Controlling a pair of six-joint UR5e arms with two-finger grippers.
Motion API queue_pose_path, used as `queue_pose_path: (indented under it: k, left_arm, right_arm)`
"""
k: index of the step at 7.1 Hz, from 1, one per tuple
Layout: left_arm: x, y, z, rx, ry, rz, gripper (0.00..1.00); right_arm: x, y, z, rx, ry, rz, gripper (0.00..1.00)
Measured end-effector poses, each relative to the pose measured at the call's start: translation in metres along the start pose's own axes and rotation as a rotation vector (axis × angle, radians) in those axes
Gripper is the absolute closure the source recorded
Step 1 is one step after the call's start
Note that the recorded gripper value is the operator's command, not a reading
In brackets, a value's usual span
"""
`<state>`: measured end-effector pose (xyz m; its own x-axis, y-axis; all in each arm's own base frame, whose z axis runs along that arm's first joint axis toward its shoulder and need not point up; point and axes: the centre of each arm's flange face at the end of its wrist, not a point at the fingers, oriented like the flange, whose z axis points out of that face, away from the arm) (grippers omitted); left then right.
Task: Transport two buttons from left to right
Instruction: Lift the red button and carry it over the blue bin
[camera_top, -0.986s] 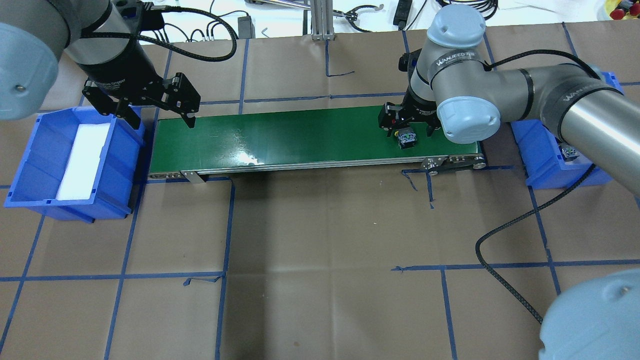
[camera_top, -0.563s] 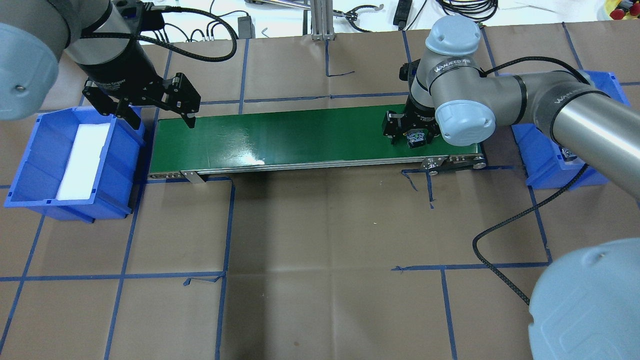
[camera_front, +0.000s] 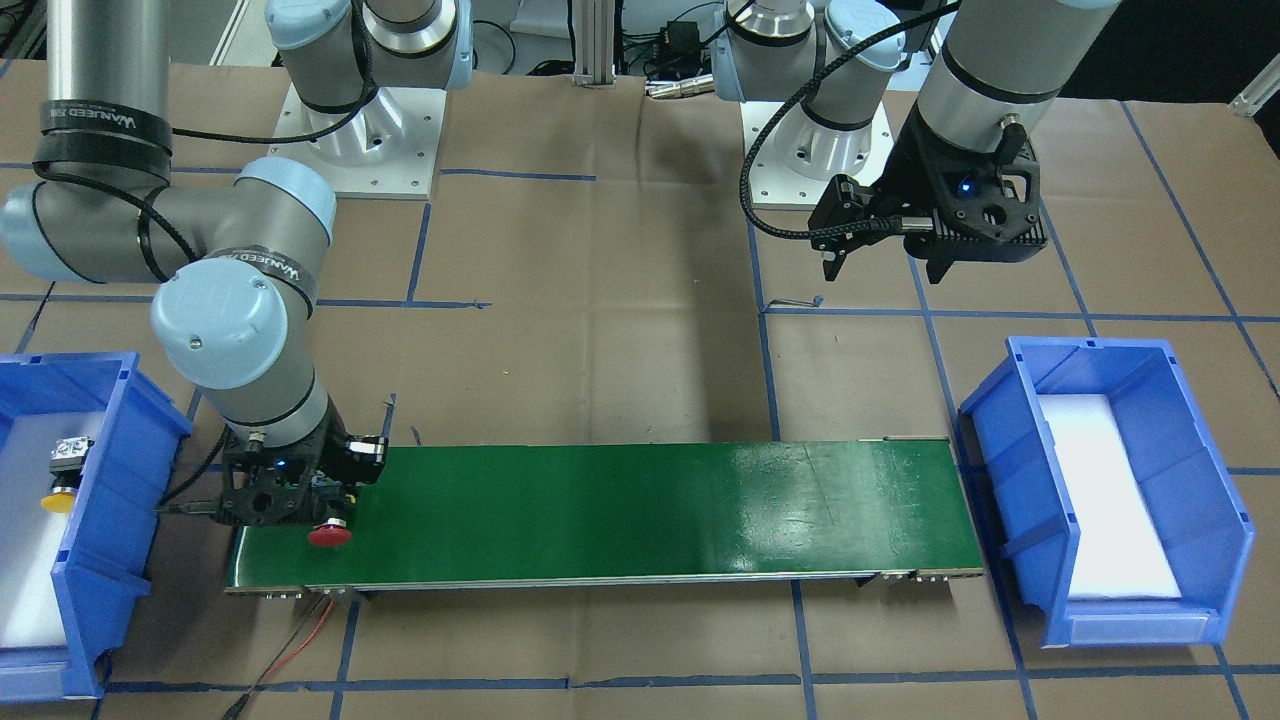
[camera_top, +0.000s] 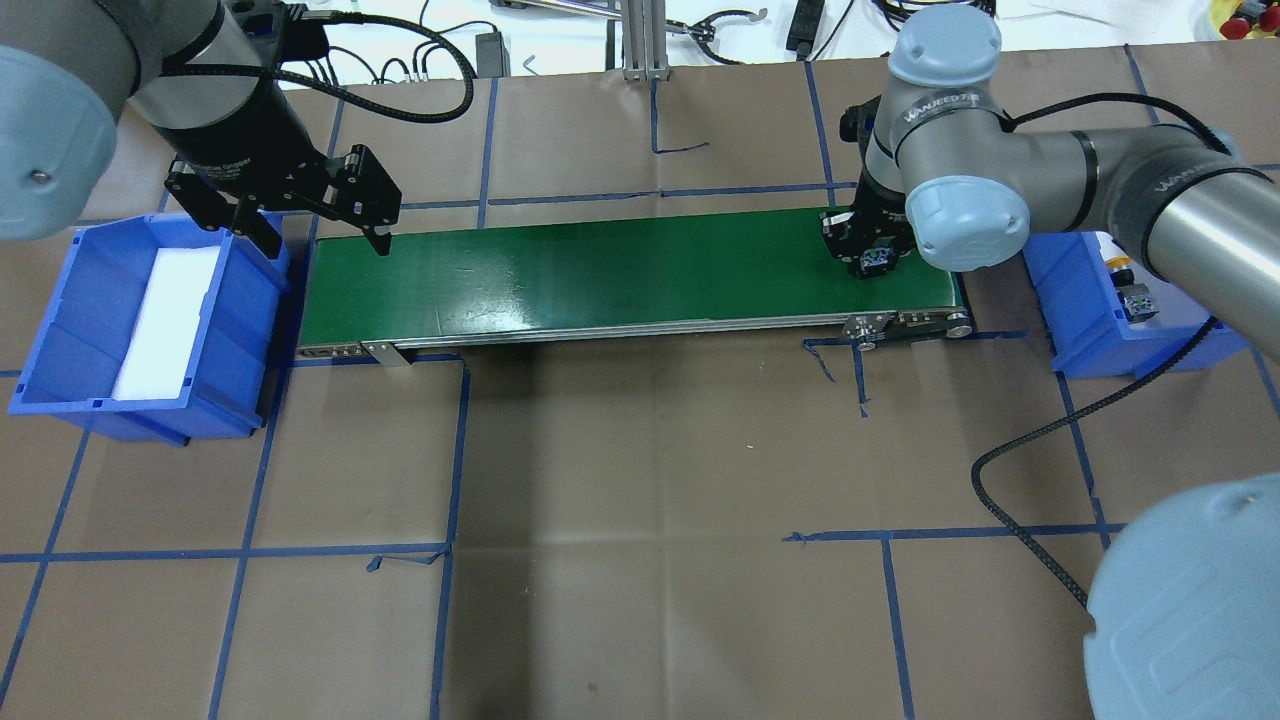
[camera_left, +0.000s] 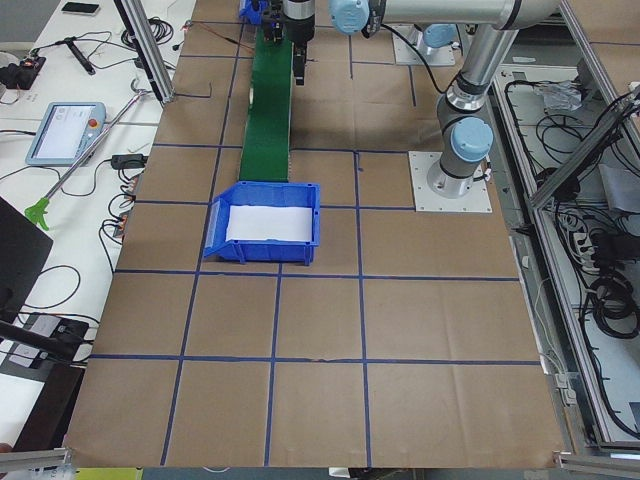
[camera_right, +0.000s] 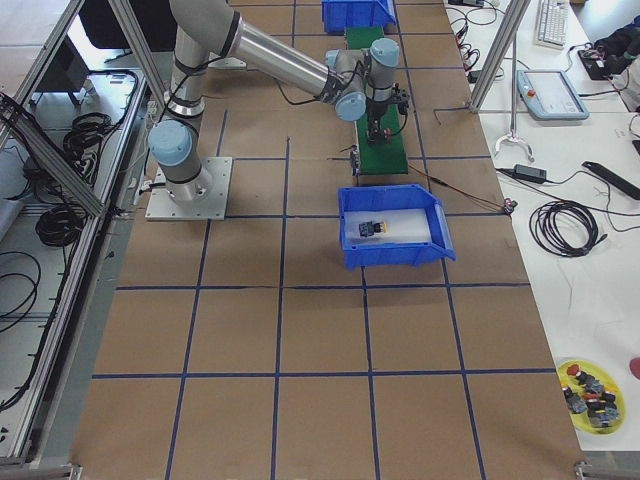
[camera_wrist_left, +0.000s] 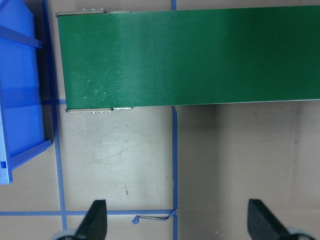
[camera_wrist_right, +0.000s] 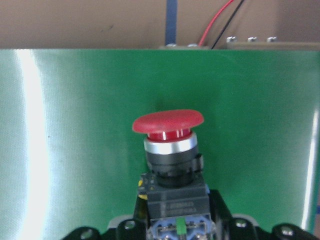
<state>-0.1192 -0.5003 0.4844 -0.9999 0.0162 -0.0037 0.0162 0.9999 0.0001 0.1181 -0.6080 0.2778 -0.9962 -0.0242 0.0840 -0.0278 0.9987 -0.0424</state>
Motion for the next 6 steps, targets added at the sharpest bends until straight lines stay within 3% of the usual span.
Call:
queue_pose_path:
  k: [3,4,6]
  left_arm:
    - [0.0,0.0,0.0,0.001,0.001,0.0,0.0]
    - [0.0,0.0,0.0,0.001,0.001,0.0,0.0]
    - [0.0,0.0,0.0,0.001,0.0,-0.001,0.0]
  right_arm:
    - [0.083,-0.01,-0.11,0.024,0.027,-0.004,0.97]
    - [0.123,-0.016,-0.129,0.029,0.031,-0.039,0.98]
    - [0.22,-0.019,-0.121,0.028,-0.015,-0.058,0.98]
